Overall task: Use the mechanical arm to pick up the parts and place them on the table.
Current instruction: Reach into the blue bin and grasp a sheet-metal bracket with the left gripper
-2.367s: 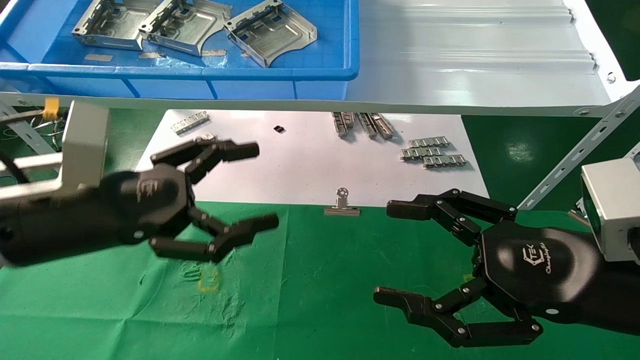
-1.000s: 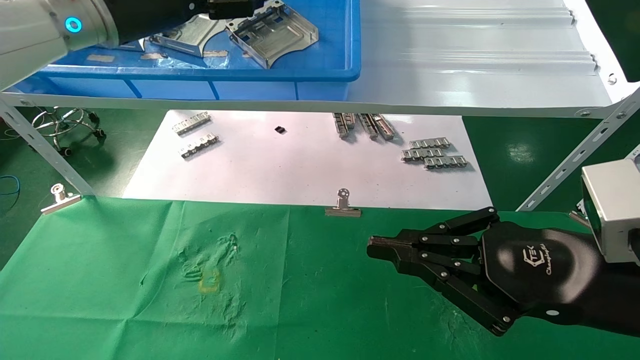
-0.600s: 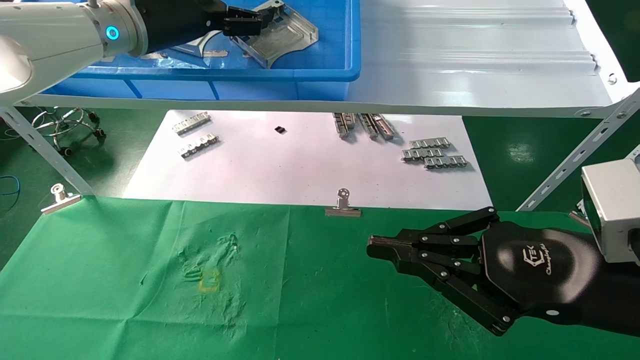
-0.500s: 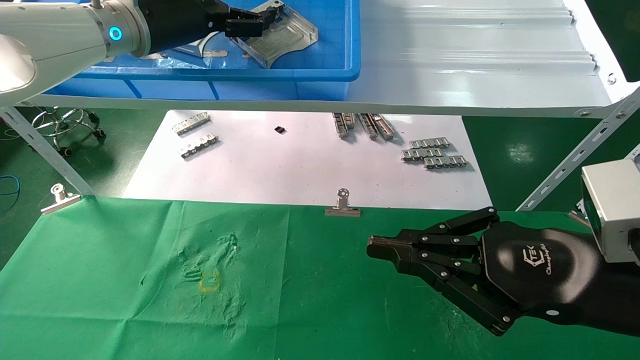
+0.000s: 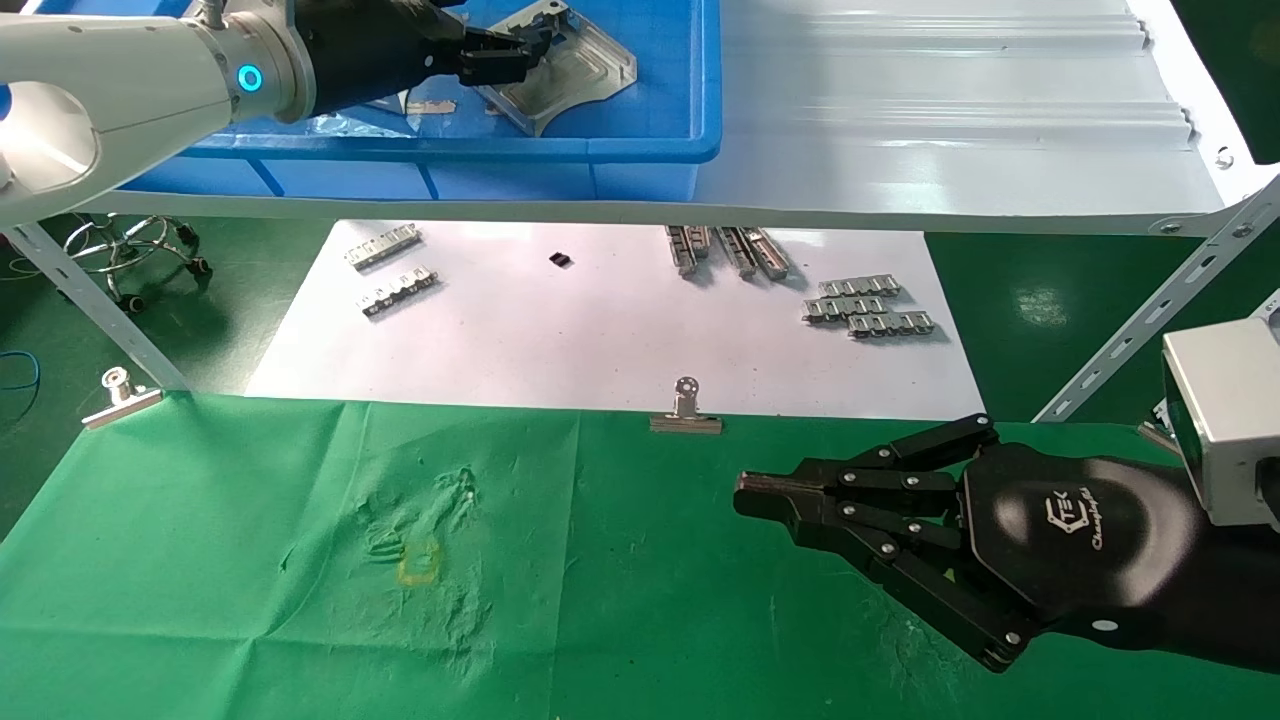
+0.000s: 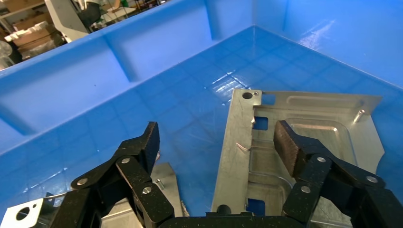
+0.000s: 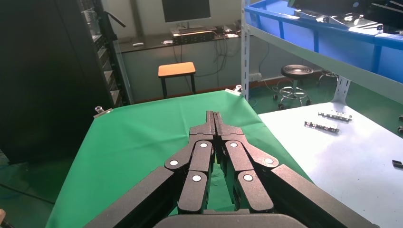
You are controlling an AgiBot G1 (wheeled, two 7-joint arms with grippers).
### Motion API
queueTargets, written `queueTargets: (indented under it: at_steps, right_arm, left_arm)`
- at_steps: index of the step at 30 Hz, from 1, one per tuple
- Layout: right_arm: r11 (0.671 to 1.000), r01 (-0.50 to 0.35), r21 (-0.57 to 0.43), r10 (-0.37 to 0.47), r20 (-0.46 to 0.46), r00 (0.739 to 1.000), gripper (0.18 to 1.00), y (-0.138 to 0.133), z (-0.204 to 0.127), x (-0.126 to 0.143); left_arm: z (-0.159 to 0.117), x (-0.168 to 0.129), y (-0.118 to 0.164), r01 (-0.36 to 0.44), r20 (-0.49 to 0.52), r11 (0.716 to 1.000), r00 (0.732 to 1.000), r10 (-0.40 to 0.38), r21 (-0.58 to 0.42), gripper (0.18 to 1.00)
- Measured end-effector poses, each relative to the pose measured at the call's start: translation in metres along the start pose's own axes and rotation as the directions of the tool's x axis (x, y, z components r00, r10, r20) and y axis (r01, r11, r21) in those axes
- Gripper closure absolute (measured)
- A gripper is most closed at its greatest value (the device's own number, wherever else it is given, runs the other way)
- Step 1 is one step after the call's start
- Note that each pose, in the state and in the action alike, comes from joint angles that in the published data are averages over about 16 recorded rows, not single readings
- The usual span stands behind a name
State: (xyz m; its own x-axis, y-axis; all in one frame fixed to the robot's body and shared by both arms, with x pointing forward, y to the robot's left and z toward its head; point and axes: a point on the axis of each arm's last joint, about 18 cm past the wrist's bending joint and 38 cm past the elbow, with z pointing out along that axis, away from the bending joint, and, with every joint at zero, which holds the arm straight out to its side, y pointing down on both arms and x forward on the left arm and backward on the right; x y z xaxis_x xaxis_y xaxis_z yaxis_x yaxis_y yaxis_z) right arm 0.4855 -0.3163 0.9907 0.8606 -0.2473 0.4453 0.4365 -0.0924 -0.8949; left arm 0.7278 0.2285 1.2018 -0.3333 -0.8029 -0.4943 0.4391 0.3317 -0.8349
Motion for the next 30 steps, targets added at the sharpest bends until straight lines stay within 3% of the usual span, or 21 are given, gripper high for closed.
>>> queueTargets:
  at_steps: [7, 23, 30]
  right_arm:
    - [1.000, 0.000, 0.000, 0.000, 0.000, 1.000, 0.987, 0.0000, 0.0000, 0.0000]
    - [1.000, 0.000, 0.000, 0.000, 0.000, 1.000, 0.987, 0.0000, 0.0000, 0.0000]
    - [1.000, 0.000, 0.000, 0.000, 0.000, 1.000, 0.987, 0.0000, 0.0000, 0.0000]
  left_arm:
    - [0.0014, 0.0010, 0.0031, 0.010, 0.005, 1.000, 1.000, -0.010, -0.011, 0.353]
    - [0.0023, 0.0001, 0.0060, 0.028, 0.017, 0.999, 0.999, -0.028, -0.026, 0.725]
    - [0.0019, -0.0016, 0.0033, 0.030, 0.023, 0.999, 0.999, -0.029, -0.022, 0.845]
